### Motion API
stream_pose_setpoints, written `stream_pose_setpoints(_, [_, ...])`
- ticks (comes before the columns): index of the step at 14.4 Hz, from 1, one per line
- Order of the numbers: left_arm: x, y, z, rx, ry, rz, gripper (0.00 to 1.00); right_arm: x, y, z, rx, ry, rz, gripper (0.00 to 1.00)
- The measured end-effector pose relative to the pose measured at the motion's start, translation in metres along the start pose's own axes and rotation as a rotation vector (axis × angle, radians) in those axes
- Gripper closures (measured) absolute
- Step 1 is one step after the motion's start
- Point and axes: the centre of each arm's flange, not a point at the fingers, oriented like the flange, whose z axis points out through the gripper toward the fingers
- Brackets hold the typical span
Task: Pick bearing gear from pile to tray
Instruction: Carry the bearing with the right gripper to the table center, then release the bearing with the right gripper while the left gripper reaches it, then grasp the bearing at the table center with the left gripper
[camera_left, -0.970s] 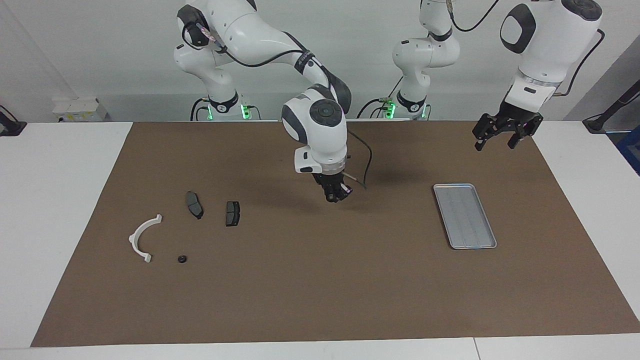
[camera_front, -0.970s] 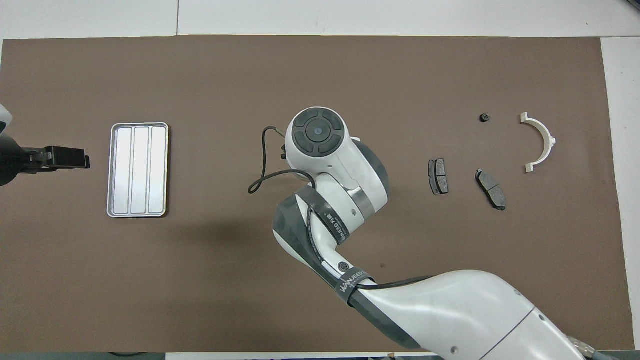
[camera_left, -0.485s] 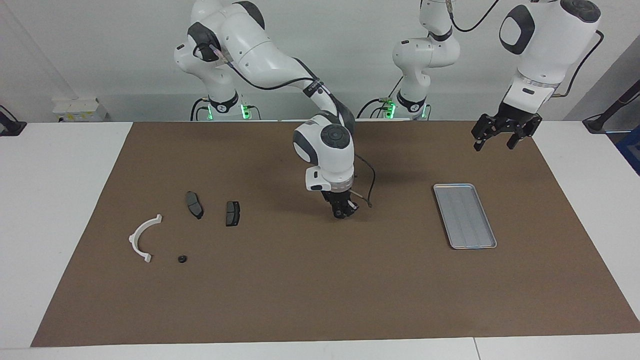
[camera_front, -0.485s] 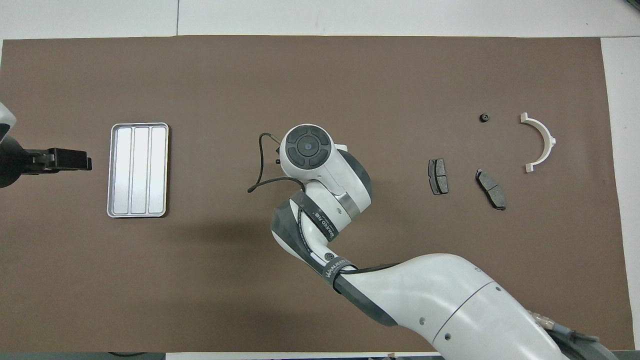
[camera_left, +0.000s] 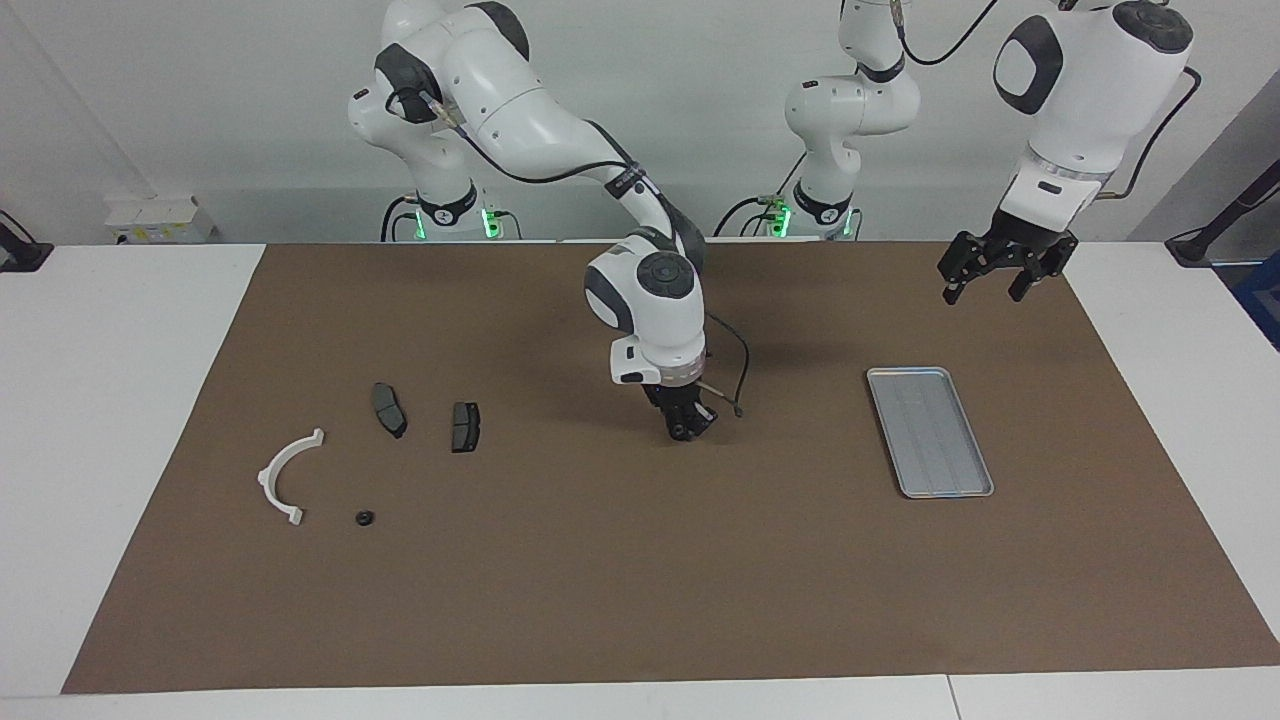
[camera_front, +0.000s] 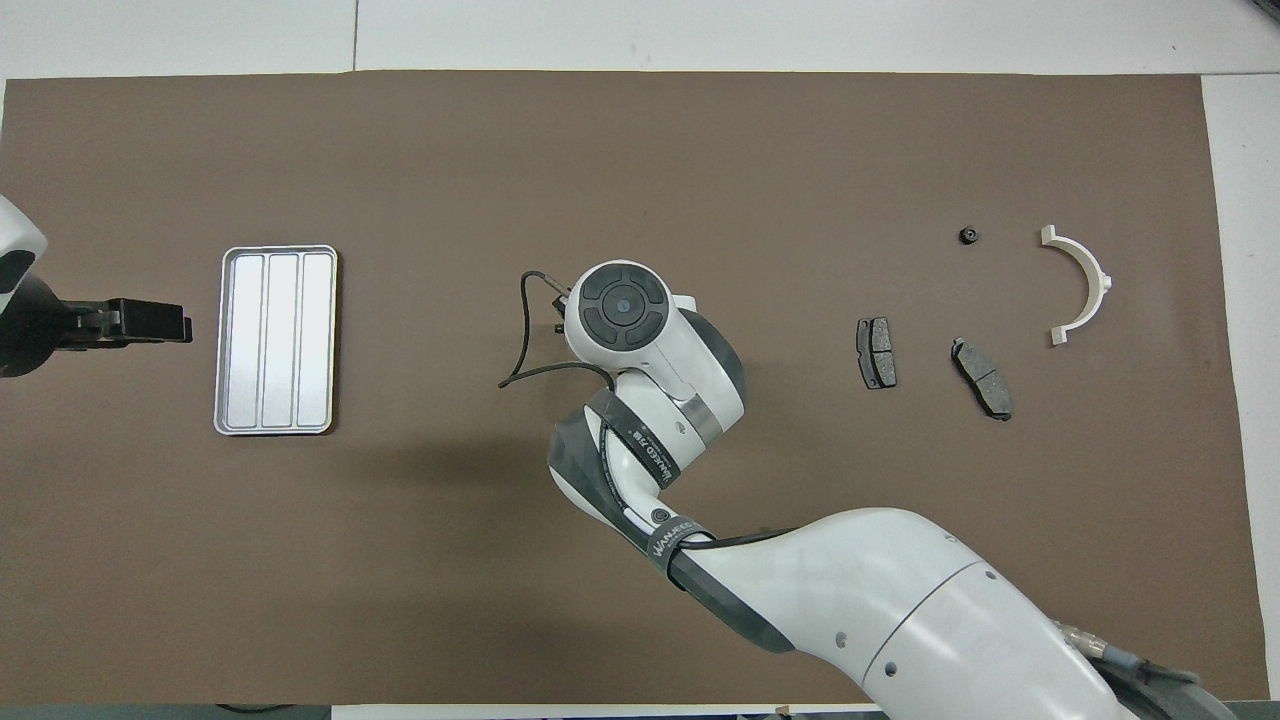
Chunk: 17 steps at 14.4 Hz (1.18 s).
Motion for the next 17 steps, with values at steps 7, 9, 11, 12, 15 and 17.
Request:
stream_pose_setpoints(7, [-0.007, 0.088, -0.002, -0.020, 0.014, -0.132, 0.00, 0.114, 0.010, -0.125, -0.118, 0.033, -0.073, 0.00])
stream_pose_setpoints(9, [-0.014, 0.136, 0.004, -0.026, 0.008, -0.174, 0.00, 0.183, 0.046, -0.167, -0.147, 0.011, -0.239, 0.00])
stream_pose_setpoints(11, [-0.015, 0.198, 0.035, 0.004, -0.002, -0.222, 0.00, 0.254, 0.087, -0.182, -0.157, -0.009, -0.410, 0.00])
stream_pose_setpoints(12, [-0.013, 0.233, 0.060, 0.010, -0.002, -0.236, 0.00, 0.287, 0.109, -0.179, -0.164, -0.024, -0.474, 0.00])
stream_pose_setpoints(15, [-0.007, 0.298, 0.145, 0.009, -0.028, -0.257, 0.00, 0.352, 0.161, -0.155, -0.180, -0.015, -0.575, 0.00])
stream_pose_setpoints(17, [-0.003, 0.326, 0.201, 0.002, -0.034, -0.287, 0.00, 0.372, 0.182, -0.128, -0.182, 0.020, -0.587, 0.00])
